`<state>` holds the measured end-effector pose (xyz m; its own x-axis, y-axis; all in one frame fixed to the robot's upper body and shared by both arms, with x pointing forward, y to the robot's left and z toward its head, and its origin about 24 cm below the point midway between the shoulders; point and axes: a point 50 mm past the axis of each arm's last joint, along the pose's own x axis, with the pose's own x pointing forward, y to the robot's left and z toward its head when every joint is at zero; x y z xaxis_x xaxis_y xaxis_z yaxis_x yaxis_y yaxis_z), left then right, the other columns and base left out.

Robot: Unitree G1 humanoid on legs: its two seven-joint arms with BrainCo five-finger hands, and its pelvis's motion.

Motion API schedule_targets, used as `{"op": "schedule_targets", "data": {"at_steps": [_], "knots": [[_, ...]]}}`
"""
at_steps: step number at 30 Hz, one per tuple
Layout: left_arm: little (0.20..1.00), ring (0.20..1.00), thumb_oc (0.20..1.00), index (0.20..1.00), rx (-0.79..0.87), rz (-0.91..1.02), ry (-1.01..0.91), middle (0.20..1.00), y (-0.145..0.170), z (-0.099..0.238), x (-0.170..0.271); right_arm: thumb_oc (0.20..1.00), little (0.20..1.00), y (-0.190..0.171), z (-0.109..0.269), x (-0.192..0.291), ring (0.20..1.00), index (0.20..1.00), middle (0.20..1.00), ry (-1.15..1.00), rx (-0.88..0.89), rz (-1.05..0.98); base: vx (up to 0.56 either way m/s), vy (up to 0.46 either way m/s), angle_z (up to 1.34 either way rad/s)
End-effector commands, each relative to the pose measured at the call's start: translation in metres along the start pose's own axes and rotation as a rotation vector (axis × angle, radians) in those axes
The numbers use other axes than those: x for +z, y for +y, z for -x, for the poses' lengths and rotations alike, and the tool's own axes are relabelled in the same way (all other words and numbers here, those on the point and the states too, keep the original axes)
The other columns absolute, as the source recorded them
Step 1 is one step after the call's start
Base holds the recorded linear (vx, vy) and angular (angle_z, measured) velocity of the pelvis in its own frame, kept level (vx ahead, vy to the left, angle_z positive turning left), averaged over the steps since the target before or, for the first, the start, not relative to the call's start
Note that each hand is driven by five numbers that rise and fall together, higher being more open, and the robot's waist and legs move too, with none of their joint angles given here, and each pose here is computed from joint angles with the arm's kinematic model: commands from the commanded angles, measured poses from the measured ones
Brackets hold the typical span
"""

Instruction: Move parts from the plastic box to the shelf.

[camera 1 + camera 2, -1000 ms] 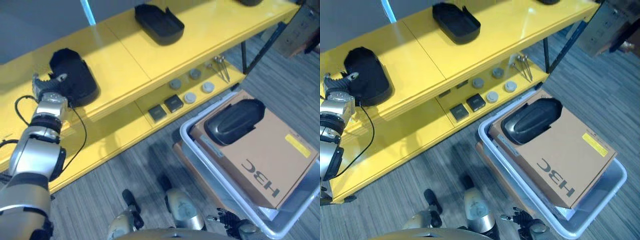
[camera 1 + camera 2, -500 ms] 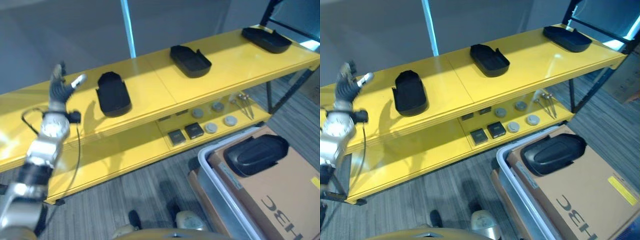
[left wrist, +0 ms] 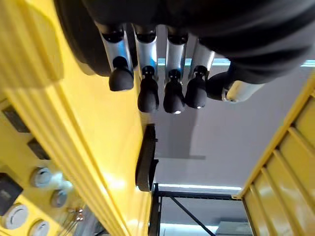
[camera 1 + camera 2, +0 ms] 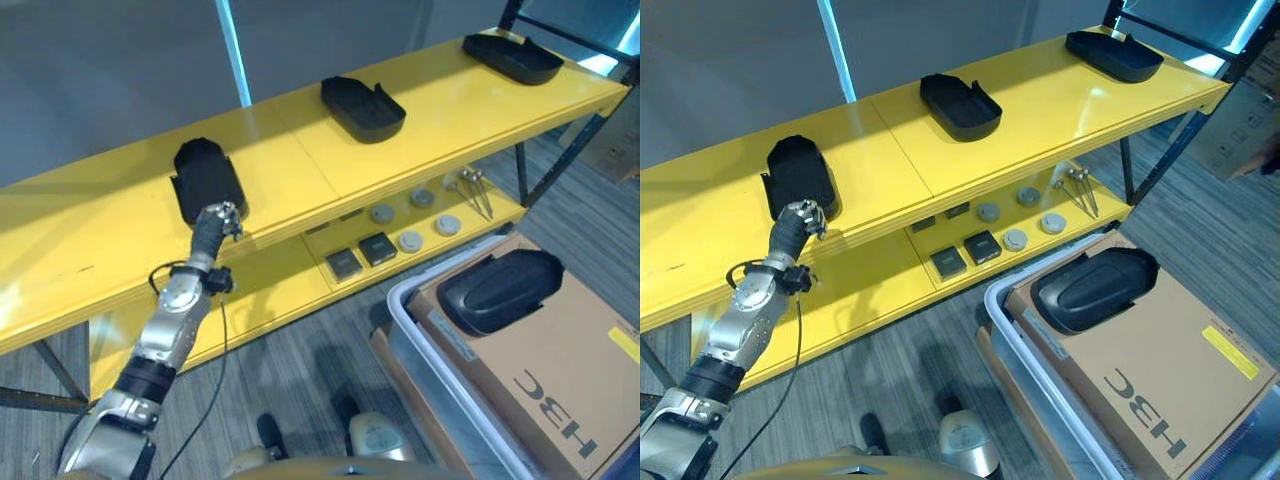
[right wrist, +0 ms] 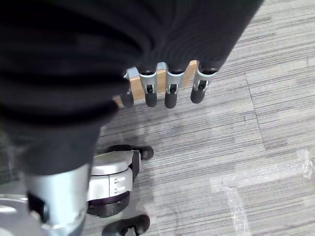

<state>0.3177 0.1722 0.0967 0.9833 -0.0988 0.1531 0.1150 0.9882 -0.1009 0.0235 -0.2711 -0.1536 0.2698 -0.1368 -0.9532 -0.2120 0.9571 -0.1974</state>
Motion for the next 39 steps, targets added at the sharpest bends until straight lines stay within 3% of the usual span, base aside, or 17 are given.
{"op": "schedule_targets", "data": {"at_steps": [1, 12, 35, 36, 37, 38, 39], "knots": [[0.2, 0.2, 0.2, 0.2, 0.122, -0.003, -0.105, 0.2, 0.022, -0.013, 0.02, 1.0, 1.0, -0.001, 0.003, -0.012, 1.0, 1.0, 1.0, 0.046, 0.015, 0.061, 0.02, -0.013, -0.19], [0.2, 0.2, 0.2, 0.2, 0.355, -0.038, -0.004, 0.2, 0.065, -0.029, 0.005, 1.0, 1.0, -0.006, 0.003, -0.009, 1.0, 1.0, 1.0, 0.049, 0.026, 0.105, 0.01, -0.005, -0.05], [0.2, 0.2, 0.2, 0.2, 0.446, -0.065, 0.046, 0.2, 0.094, -0.05, 0.026, 1.0, 1.0, -0.011, 0.002, -0.002, 1.0, 1.0, 1.0, 0.044, 0.041, 0.17, 0.0, 0.001, -0.03], [0.335, 0.335, 0.335, 0.335, 0.417, -0.056, 0.026, 0.335, 0.091, -0.05, 0.027, 1.0, 1.0, -0.01, 0.002, -0.002, 1.0, 1.0, 1.0, 0.042, 0.044, 0.173, 0.0, 0.0, 0.0], [0.871, 0.871, 0.871, 0.871, 0.401, -0.049, 0.01, 0.871, 0.089, -0.05, 0.028, 1.0, 1.0, -0.01, 0.002, -0.003, 1.0, 1.0, 1.0, 0.041, 0.044, 0.172, 0.0, 0.0, 0.0], [1.0, 1.0, 1.0, 1.0, 0.37, -0.032, -0.017, 1.0, 0.084, -0.049, 0.028, 1.0, 1.0, -0.009, 0.002, -0.004, 1.0, 1.0, 1.0, 0.041, 0.046, 0.174, 0.0, 0.0, 0.0], [1.0, 1.0, 1.0, 1.0, 0.349, -0.021, -0.034, 1.0, 0.081, -0.047, 0.028, 1.0, 1.0, -0.008, 0.002, -0.005, 1.0, 1.0, 1.0, 0.042, 0.046, 0.171, 0.0, 0.0, 0.0]]}}
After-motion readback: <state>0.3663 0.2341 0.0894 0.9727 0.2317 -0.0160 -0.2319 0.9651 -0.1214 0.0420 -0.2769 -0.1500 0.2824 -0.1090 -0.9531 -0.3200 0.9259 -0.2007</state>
